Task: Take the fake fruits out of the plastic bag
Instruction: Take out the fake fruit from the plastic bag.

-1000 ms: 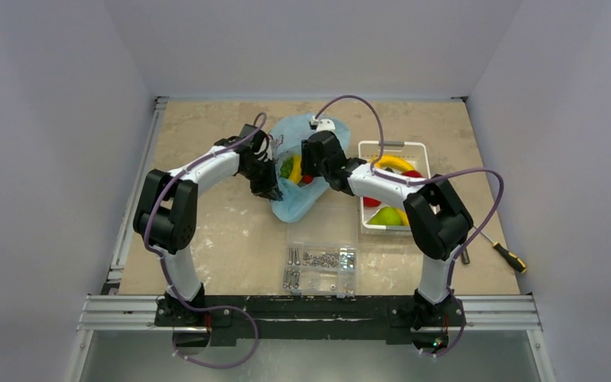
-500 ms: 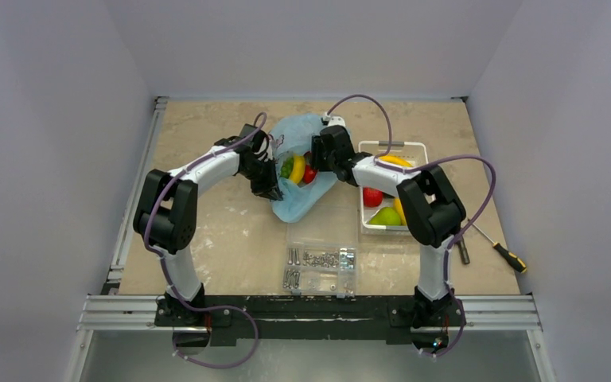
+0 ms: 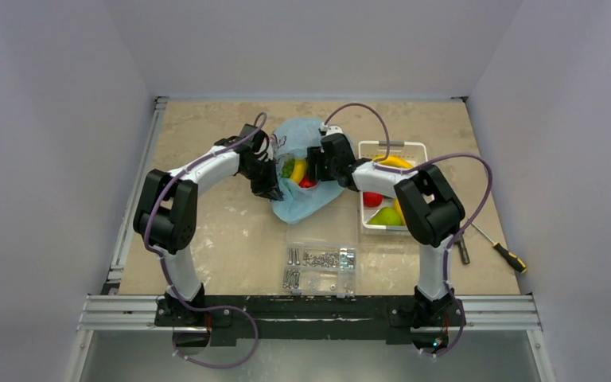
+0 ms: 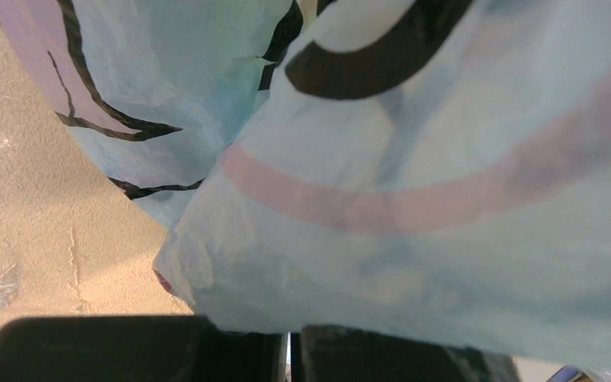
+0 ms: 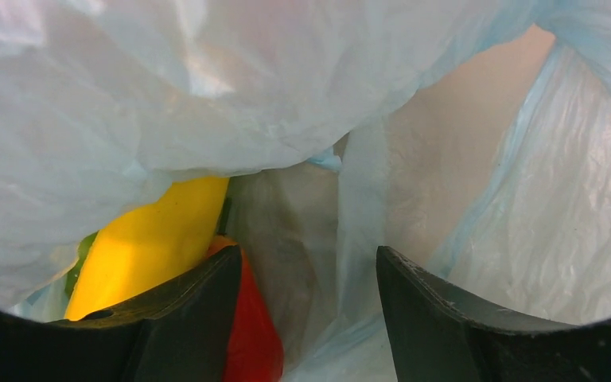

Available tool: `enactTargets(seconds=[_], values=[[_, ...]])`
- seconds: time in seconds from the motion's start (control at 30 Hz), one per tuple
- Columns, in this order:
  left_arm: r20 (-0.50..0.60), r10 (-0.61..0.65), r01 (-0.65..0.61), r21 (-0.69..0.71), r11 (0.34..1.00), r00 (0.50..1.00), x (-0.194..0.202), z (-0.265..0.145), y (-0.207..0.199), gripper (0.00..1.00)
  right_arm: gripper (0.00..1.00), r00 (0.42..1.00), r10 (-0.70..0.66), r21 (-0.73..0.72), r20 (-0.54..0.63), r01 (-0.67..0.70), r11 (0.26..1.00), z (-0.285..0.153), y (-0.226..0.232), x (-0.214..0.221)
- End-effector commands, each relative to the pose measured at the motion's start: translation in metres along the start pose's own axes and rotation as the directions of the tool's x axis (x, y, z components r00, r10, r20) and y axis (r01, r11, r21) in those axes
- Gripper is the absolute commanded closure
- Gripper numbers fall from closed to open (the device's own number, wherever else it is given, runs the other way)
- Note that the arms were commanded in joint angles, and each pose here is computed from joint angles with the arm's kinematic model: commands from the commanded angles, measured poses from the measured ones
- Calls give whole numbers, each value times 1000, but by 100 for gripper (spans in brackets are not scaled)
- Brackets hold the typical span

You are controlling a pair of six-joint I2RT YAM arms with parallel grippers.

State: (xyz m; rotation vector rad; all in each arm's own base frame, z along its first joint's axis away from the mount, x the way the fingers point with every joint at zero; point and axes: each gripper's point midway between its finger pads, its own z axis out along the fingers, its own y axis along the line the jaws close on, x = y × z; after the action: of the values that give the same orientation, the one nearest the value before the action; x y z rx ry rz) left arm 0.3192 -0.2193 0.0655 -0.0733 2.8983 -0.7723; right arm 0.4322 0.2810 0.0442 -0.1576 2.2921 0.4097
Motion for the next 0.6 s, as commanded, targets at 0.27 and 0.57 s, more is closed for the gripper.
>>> enactTargets(seconds=[0.27,0.57], values=[[27,15,-17,49,999,1000,-10,-7,-19,100,47,993,-56,-122,103,68,990,-55,53,-43],[24,17,-18,47,999,1000,-8,-7,-19,100,51,995,-87,-89,41,90,992,-32,42,-13]])
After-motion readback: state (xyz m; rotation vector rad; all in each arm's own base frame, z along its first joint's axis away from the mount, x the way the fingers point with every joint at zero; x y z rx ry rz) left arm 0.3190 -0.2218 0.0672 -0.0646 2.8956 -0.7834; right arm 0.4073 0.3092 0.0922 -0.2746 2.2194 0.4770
